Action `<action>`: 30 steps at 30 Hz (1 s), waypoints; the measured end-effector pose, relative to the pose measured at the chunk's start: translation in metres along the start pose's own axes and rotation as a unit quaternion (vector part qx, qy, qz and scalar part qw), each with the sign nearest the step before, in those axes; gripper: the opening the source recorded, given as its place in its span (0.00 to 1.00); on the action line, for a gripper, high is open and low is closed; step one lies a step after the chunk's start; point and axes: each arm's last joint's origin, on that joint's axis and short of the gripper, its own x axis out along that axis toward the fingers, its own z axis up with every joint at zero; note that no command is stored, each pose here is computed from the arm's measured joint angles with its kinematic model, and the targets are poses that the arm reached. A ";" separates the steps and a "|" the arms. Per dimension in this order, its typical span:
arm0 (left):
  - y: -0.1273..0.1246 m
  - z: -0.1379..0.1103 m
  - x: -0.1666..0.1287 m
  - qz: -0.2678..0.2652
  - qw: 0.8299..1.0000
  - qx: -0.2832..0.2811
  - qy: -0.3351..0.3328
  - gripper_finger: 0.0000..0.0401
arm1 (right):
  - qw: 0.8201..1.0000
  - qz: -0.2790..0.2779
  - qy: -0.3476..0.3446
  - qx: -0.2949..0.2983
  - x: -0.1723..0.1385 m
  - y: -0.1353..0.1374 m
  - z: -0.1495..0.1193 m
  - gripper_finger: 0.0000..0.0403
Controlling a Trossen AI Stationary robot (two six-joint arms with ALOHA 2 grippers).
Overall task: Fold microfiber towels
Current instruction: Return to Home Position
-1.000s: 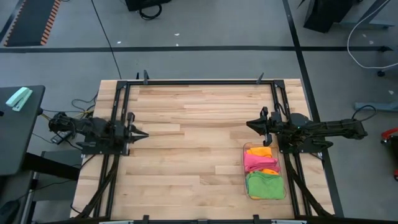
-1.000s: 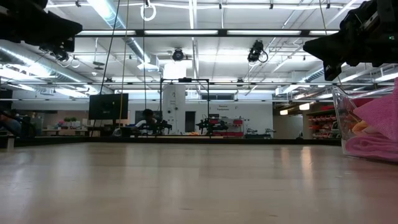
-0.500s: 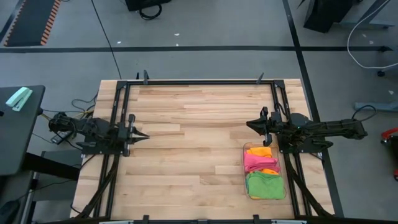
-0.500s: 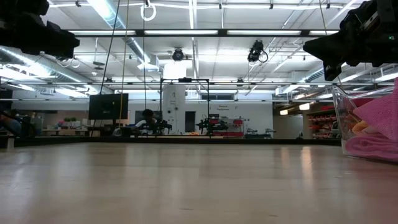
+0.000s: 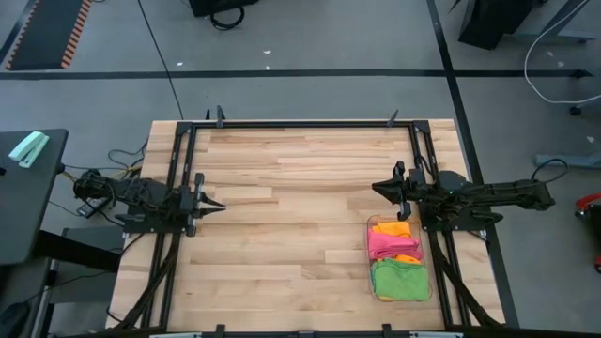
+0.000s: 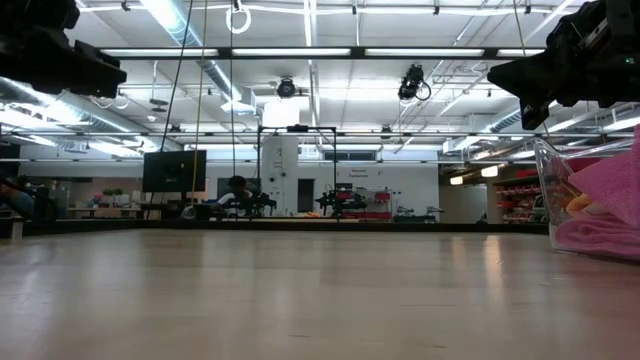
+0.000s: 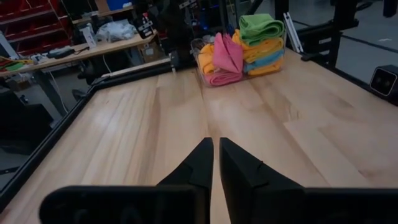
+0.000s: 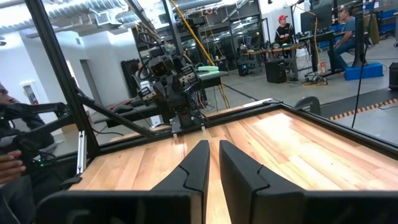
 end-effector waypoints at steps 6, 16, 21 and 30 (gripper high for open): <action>0.000 0.001 0.000 0.001 1.000 -0.014 -0.003 0.07 | 1.000 0.000 0.000 0.000 0.000 0.000 0.000 0.11; 0.000 0.001 0.000 0.001 1.000 -0.010 -0.003 0.10 | 1.000 0.000 0.000 0.000 0.000 0.000 0.000 0.11; 0.000 0.002 0.000 0.002 1.000 -0.015 -0.008 0.09 | 1.000 0.000 0.000 0.000 0.000 0.000 0.000 0.11; 0.001 0.006 0.000 0.004 0.998 -0.047 -0.028 0.07 | 1.000 0.000 0.000 0.000 0.000 0.000 0.000 0.11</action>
